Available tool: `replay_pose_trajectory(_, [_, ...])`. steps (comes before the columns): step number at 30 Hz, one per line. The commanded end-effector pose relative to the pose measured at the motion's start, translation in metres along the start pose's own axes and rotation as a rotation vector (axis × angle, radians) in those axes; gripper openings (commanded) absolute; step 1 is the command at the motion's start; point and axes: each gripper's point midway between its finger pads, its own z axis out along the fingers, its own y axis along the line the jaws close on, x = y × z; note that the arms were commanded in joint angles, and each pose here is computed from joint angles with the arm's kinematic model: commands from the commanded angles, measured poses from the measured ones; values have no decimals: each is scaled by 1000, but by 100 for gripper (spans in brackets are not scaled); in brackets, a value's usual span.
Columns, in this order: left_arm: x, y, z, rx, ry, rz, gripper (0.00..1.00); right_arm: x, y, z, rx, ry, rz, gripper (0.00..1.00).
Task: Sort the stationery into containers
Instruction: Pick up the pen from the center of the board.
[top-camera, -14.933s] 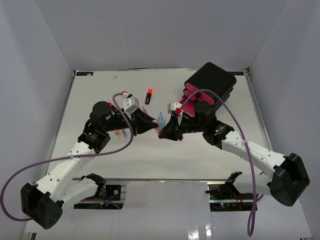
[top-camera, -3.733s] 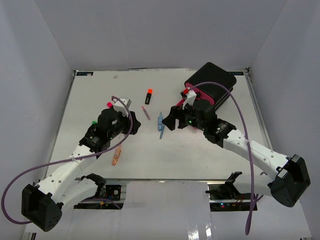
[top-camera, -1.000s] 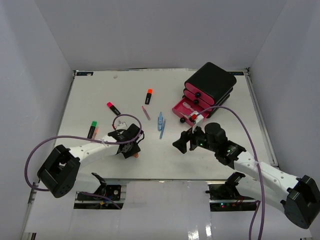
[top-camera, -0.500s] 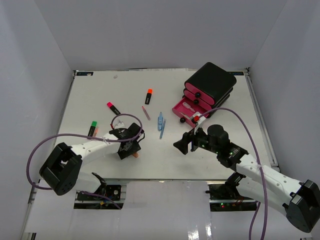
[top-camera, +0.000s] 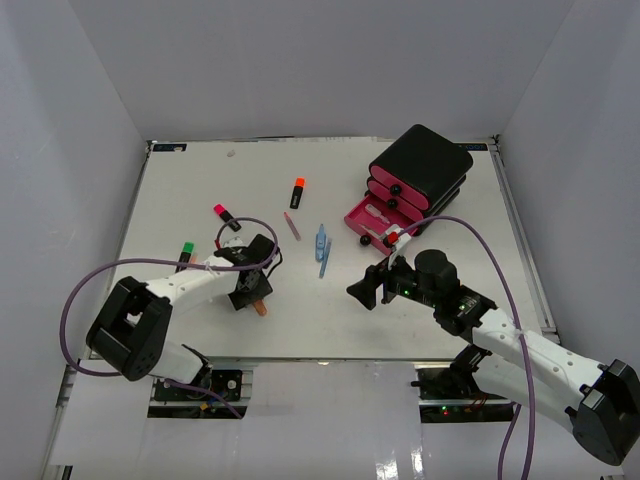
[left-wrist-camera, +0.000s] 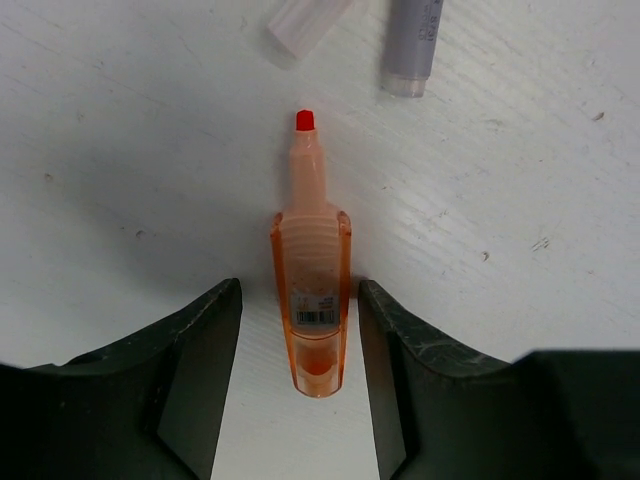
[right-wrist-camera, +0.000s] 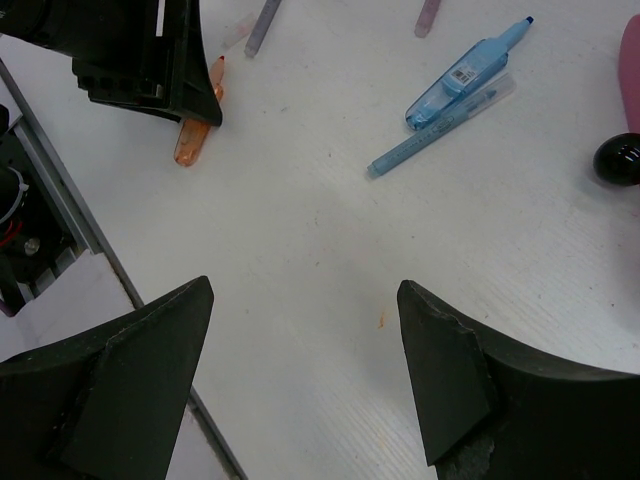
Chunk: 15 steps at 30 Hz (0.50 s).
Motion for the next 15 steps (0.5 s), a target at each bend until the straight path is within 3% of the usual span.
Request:
replay_pose_trajectory(1, [-1, -4, 9, 0, 10, 9, 60, -11, 4, 0, -19, -47, -21, 81])
replay_pose_trajectory(11, [-5, -3, 18, 2, 19, 3, 56, -10, 4, -1, -19, -47, -15, 81])
replay_pose_trajectory(15, [-3, -3, 20, 0, 24, 6, 45, -10, 5, -1, -23, -46, -10, 81])
